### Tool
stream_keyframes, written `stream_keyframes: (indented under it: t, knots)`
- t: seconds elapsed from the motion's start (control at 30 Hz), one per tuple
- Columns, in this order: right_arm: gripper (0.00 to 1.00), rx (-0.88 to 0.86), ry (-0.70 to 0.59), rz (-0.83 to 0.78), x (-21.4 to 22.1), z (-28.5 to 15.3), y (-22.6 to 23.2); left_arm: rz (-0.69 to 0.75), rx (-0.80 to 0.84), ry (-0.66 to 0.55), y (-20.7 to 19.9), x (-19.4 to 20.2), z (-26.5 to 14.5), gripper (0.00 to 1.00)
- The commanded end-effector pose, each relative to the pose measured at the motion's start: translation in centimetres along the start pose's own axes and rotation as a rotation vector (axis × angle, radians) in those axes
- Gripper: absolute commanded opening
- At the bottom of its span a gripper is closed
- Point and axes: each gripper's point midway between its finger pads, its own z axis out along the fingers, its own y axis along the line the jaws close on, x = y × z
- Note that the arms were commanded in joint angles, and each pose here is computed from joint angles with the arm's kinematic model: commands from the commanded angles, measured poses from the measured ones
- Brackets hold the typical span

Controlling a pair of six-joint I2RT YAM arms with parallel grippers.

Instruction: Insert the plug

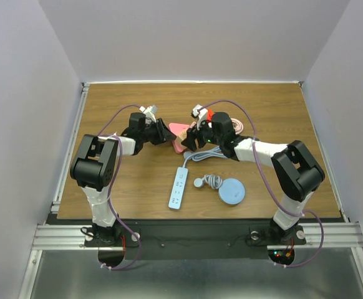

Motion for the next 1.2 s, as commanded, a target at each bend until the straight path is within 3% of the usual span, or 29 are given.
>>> stream_keyframes:
  t: [0.0, 1.17]
  knots:
    - [0.00, -0.023, -0.088, -0.024, -2.9, -0.7, 1.1, 0.023, -0.130, 0.086, 3.7, 2.8, -0.1, 0.00]
    - [0.00, -0.008, -0.129, -0.061, -4.6, 0.6, 0.8, 0.028, -0.117, 0.091, 3.3, 2.9, -0.2, 0.00]
